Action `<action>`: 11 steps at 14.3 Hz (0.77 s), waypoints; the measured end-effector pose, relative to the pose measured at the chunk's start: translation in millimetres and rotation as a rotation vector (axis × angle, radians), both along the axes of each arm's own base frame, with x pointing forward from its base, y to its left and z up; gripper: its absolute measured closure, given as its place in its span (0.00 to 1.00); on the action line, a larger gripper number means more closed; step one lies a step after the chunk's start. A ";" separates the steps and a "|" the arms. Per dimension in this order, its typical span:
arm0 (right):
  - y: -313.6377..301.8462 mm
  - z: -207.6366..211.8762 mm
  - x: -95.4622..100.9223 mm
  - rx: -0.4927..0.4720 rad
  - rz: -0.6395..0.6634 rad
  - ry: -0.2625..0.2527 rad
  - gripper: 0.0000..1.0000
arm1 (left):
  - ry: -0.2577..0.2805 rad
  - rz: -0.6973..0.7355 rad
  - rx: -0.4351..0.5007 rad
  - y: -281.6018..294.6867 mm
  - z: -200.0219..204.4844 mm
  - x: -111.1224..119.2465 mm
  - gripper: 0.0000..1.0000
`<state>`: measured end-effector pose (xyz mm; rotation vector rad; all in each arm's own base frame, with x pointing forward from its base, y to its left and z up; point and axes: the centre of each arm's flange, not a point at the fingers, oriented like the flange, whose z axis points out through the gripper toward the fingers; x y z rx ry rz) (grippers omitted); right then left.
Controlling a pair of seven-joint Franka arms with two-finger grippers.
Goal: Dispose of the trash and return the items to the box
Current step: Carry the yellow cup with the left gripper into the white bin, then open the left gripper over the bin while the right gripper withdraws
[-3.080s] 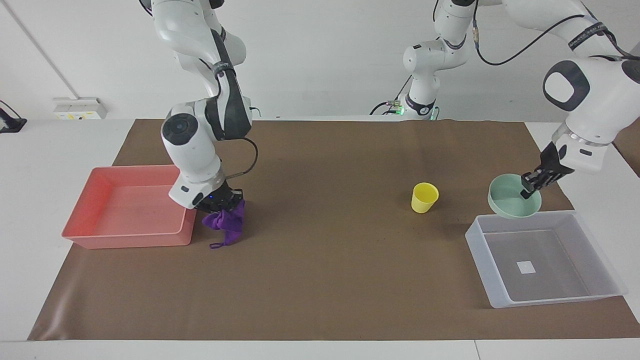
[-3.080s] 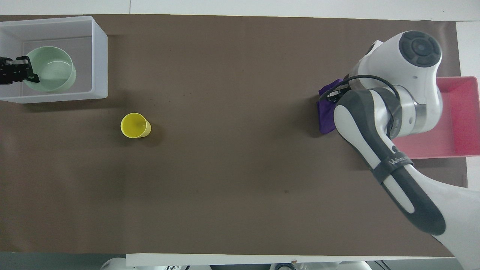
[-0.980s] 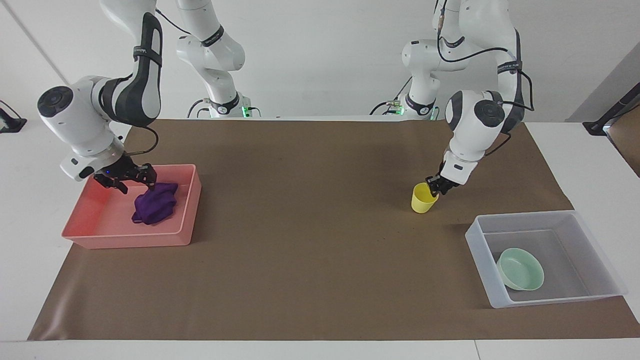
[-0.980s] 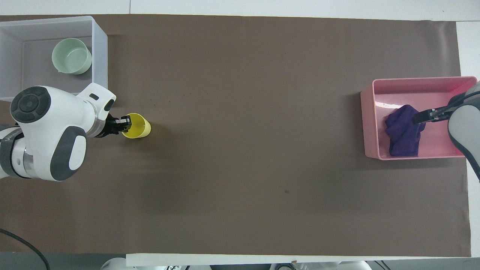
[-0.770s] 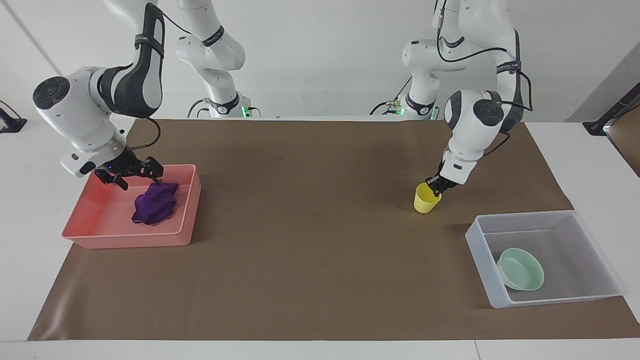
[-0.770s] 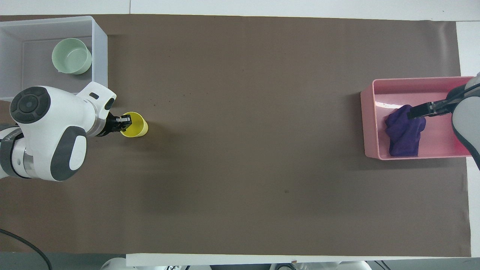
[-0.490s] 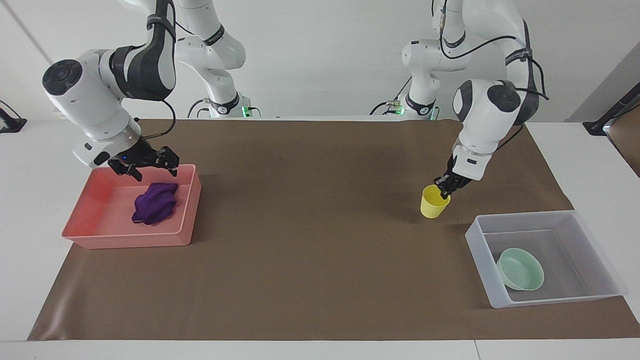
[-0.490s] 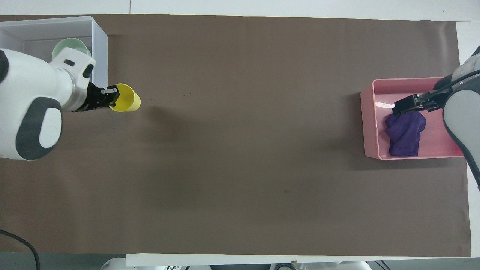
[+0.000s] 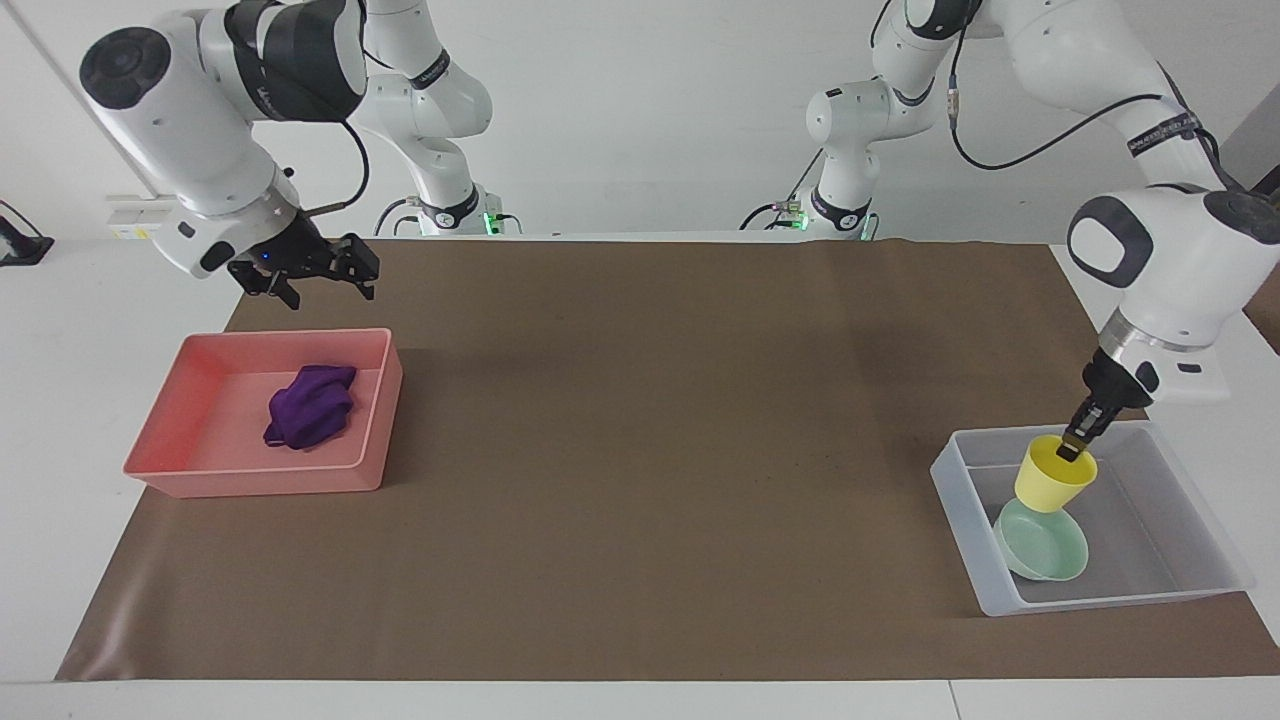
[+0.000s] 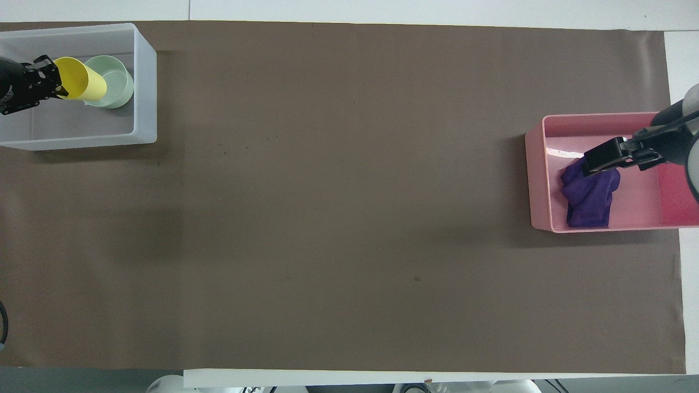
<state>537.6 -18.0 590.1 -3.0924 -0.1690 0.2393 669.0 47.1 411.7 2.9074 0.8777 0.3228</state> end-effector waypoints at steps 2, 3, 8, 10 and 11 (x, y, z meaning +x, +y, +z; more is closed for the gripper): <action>-0.9 21.2 -8.9 -0.009 0.016 -0.006 0.00 | 0.008 -0.007 -0.003 -5.1 -39.6 9.6 0.91; -0.7 29.8 -14.6 -0.008 0.024 -0.004 0.00 | 0.013 -0.014 0.000 -7.9 -46.9 11.6 0.91; 0.0 50.9 -31.8 -0.006 0.036 -0.007 0.00 | 0.136 -0.148 0.023 -32.5 26.2 -6.8 0.41; 0.4 47.7 -31.9 -0.005 0.036 0.000 0.00 | 0.233 -0.265 0.045 -71.2 79.7 -44.0 0.17; 1.4 47.1 -31.9 -0.005 0.038 0.002 0.00 | 0.264 -0.301 0.057 -88.3 100.6 -64.3 0.06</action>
